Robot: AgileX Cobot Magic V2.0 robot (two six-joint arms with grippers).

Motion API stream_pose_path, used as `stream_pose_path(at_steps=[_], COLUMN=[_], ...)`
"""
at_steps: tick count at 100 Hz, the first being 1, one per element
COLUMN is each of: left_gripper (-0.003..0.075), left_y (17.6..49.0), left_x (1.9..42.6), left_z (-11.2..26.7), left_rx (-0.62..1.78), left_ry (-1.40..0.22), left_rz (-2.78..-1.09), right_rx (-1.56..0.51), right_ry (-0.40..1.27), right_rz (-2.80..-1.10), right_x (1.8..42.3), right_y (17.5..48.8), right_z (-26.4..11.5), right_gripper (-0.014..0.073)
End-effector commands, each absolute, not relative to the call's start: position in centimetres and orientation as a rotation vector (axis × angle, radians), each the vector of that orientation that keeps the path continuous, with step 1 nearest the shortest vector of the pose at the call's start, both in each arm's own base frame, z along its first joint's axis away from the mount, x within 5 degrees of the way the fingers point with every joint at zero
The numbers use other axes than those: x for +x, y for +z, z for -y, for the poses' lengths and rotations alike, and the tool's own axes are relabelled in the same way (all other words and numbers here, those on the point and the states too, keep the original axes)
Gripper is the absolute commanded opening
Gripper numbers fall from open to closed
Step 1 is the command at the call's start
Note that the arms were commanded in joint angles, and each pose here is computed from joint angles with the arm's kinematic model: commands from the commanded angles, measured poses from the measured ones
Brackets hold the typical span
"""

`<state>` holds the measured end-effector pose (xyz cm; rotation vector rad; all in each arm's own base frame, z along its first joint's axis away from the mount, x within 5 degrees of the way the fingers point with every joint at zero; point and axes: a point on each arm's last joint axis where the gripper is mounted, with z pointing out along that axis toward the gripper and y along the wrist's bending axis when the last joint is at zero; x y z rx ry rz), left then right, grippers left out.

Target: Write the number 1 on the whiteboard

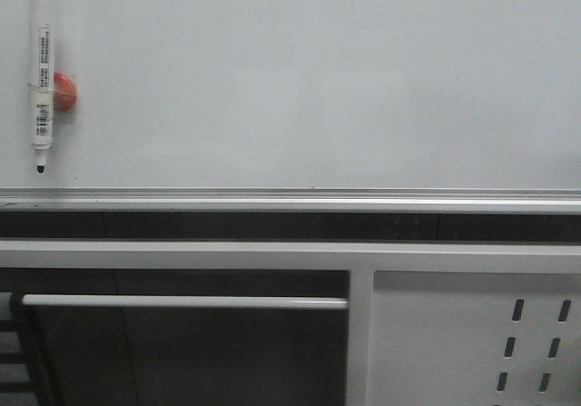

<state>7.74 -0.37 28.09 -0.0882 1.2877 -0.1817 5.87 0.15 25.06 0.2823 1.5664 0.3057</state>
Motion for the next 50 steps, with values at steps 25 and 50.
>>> stream_pose_path(at_steps=[25, 50], left_gripper=[-0.0018, -0.0018], left_y=[30.7, 34.1], left_x=[9.3, 9.0], left_z=[0.9, 1.4], left_rx=[-0.056, 0.061], left_ry=[-0.274, -0.208], left_rz=[-1.203, -1.246], right_rx=[0.261, 0.187], right_ry=[0.313, 0.209], right_rz=[-1.468, -1.629], right_x=[5.7, 5.0], right_y=[28.3, 32.8], right_z=[-0.1, -0.2], right_gripper=[-0.0071, -0.0071])
